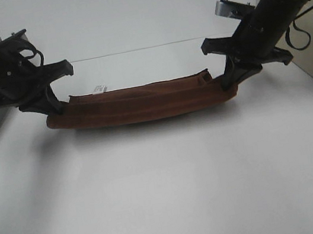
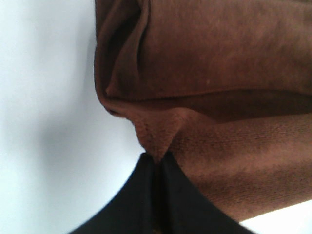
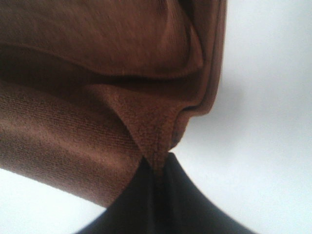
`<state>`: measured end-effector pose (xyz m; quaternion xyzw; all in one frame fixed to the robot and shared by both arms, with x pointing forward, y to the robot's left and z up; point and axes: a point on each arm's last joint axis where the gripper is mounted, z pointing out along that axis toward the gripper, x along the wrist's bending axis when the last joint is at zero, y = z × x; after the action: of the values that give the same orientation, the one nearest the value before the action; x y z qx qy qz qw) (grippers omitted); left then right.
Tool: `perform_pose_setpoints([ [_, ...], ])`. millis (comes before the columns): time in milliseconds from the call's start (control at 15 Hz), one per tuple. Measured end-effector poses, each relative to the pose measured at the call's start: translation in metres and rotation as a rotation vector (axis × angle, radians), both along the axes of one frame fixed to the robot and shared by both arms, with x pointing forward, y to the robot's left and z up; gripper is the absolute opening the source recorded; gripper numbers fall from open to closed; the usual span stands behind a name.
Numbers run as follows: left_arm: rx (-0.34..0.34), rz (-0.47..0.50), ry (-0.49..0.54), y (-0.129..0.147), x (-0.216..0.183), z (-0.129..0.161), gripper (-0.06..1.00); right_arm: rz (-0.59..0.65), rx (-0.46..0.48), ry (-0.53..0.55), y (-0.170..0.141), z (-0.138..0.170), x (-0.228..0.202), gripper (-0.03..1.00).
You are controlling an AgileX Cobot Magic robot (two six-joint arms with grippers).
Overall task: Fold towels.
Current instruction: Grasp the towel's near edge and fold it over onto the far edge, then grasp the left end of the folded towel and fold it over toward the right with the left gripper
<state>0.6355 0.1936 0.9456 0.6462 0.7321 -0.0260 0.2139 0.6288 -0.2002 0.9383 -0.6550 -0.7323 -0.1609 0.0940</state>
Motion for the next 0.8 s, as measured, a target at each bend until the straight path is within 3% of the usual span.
perform_pose_setpoints([
  [200,-0.016,0.092,-0.035,0.018,0.027,-0.005,0.01,0.011,0.010,-0.056,0.006,0.004,0.033,0.00],
  [400,-0.012,0.126,-0.089,0.019,0.052,-0.027,0.01,0.011,0.007,-0.065,0.010,-0.021,0.060,0.00],
  [533,-0.007,0.126,-0.085,0.017,0.063,-0.043,0.13,0.008,0.006,-0.049,0.012,-0.039,0.068,0.04],
  [600,-0.001,0.117,-0.086,0.017,0.068,-0.049,0.29,0.005,0.008,-0.032,0.012,-0.047,0.068,0.16],
  [733,0.003,0.109,-0.097,0.017,0.071,-0.050,0.67,0.001,0.011,-0.023,0.012,-0.051,0.069,0.53],
  [800,0.007,0.106,-0.098,0.017,0.071,-0.051,0.78,0.002,0.010,-0.026,0.011,-0.050,0.069,0.69],
])
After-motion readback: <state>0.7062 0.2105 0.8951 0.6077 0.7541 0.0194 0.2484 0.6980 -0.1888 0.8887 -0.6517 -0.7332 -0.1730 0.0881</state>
